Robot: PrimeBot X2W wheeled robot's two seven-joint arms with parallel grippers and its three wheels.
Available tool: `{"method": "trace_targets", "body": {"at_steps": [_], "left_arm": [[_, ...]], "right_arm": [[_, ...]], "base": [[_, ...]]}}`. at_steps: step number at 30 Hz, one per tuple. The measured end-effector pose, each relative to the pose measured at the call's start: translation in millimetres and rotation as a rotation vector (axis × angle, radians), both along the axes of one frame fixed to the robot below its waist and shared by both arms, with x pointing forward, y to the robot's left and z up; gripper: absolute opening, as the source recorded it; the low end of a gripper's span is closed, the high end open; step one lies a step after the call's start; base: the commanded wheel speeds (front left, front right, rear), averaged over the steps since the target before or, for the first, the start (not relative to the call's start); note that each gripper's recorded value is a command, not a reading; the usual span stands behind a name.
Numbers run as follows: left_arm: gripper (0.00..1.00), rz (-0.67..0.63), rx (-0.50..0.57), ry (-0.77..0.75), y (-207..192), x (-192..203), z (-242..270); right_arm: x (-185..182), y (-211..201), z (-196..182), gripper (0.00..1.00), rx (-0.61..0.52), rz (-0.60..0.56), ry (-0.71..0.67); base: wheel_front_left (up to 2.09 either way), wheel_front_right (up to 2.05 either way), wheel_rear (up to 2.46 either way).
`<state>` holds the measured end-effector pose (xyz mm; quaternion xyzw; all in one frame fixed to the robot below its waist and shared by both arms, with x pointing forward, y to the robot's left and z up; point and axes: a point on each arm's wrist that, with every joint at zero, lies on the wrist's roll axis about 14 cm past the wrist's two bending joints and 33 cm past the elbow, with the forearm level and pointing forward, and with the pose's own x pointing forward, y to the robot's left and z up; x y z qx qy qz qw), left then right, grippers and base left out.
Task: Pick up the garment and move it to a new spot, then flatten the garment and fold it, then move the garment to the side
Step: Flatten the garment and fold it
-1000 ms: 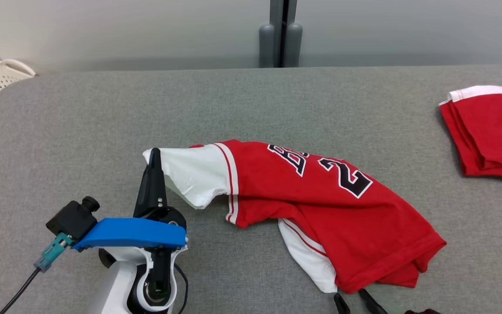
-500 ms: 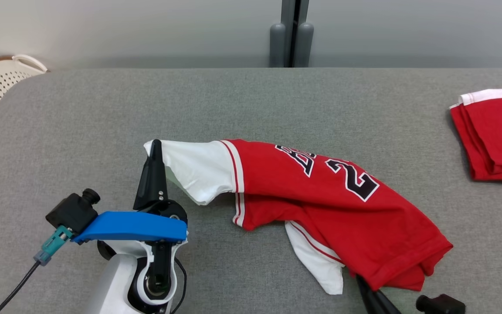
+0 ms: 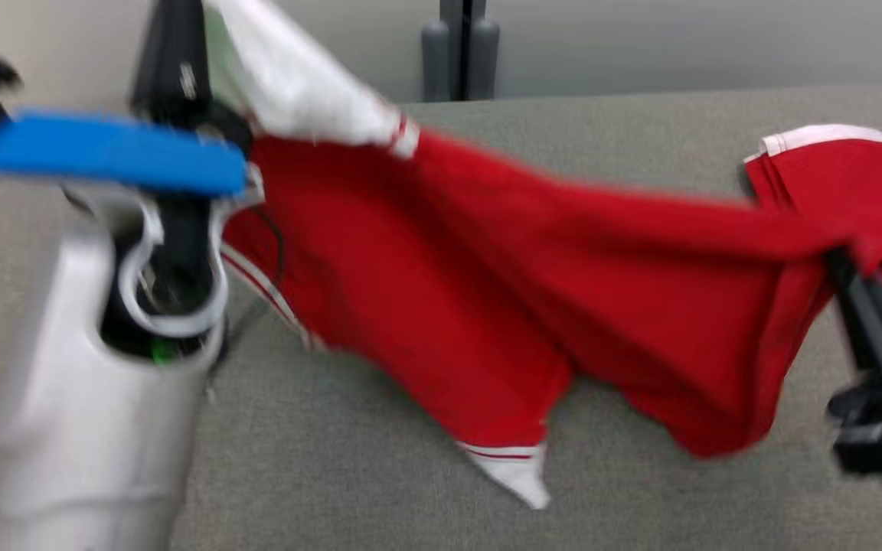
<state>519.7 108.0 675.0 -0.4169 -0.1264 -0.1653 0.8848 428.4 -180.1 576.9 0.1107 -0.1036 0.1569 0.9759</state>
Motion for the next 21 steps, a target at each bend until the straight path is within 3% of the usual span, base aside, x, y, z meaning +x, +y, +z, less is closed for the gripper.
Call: {"method": "trace_targets", "body": {"at_steps": [4, 8, 13, 21], "left_arm": [[0.0, -0.041, 0.089, -0.101, -16, 41, 49], [0.0, -0.029, 0.157, -0.143, -26, 96, 66], [0.0, 0.068, 0.215, -0.216, -13, 152, 75], [0.0, 0.194, 0.182, -0.326, 24, 186, 88]], "right_arm": [[55, -9, 44, 0.0, -0.031, 0.026, -0.06], [122, -9, 68, 0.0, -0.057, 0.05, -0.062], [199, -8, 97, 0.0, -0.086, 0.024, -0.125], [261, 21, 84, 0.0, -0.126, 0.042, -0.166]], "base": [[0.0, 0.0, 0.0], [0.0, 0.0, 0.0], [0.0, 0.0, 0.0], [0.0, 0.0, 0.0]]}}
